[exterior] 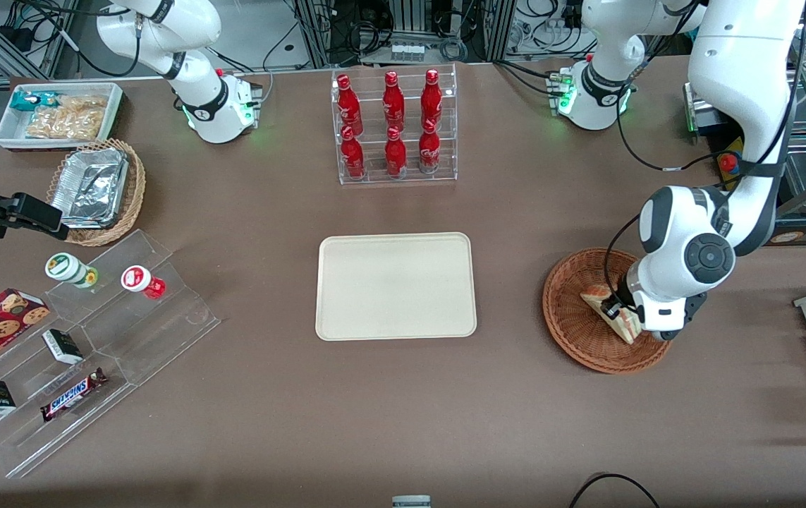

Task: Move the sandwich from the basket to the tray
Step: 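Close the left gripper on the sandwich's wrapped edge, then lift the sandwich and carry it with the left gripper over the cream tray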

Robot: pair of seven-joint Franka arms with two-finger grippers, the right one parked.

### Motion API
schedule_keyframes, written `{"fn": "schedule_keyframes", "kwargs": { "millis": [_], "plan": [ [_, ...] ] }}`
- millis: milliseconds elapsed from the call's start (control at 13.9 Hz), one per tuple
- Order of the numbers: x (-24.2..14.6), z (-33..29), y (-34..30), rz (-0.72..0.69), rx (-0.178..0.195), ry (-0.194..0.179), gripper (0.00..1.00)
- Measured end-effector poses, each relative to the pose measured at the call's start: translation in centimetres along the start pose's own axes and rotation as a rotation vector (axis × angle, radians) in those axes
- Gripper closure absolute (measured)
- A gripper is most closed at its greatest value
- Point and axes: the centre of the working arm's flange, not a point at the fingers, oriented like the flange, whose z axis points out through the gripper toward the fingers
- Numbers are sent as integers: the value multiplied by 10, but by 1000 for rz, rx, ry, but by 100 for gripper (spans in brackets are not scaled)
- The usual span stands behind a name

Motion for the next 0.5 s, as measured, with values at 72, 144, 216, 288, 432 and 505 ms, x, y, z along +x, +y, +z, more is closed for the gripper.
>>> {"fn": "schedule_keyframes", "kwargs": {
  "millis": [72,144,216,288,432,505],
  "plan": [
    [-8,-14,5,42,10,-10,70],
    [-21,-29,12,86,17,-19,72],
    [-36,-42,22,131,21,-26,73],
    [-52,-54,33,190,20,-31,77],
    [-86,-70,61,348,1,-33,85],
    [-104,-74,76,401,-16,-35,85]
  ]
}}
